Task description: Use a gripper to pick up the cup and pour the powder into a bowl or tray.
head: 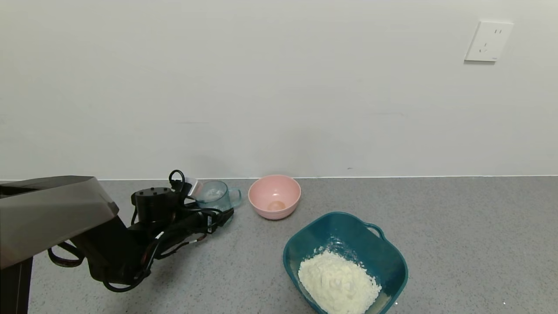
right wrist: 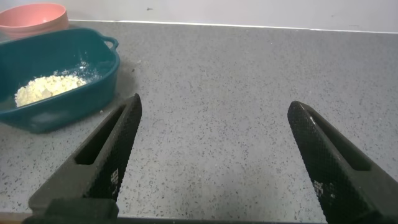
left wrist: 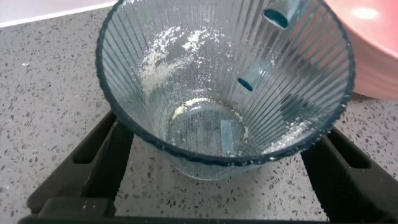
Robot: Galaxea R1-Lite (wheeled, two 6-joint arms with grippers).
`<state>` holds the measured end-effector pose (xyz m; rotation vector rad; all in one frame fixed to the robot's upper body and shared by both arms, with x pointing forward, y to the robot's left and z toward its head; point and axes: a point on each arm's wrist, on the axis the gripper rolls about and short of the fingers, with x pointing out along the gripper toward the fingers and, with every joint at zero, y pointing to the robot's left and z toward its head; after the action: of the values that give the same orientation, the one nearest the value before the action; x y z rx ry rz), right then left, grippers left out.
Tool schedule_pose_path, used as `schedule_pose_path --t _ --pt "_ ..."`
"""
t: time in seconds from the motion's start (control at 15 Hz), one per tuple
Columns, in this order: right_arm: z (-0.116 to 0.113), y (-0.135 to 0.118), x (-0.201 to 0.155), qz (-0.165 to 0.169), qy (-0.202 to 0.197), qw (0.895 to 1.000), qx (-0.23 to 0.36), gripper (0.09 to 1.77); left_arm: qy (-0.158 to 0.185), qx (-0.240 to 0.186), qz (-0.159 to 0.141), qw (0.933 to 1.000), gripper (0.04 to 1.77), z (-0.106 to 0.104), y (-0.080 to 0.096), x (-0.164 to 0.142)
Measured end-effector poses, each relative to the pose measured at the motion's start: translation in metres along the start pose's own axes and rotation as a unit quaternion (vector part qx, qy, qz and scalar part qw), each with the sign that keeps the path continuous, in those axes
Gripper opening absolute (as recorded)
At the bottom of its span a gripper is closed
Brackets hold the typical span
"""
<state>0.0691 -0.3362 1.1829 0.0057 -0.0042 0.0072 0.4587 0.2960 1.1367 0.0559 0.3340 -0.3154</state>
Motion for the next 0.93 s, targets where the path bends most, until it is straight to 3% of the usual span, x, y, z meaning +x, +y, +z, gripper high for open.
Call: schedule_pose_path --t 0.4,0.93 --pt "0.000 0.000 0.000 0.000 0.000 1.000 0.000 1.71 0.027 0.003 0.007 0.9996 1.71 0.013 -0.006 -0.032" --pt "0.000 0.000 0.000 0.000 0.000 1.000 0.000 1.71 0.021 -0.002 0.056 0.9982 1.71 0.043 -0.011 -0.128"
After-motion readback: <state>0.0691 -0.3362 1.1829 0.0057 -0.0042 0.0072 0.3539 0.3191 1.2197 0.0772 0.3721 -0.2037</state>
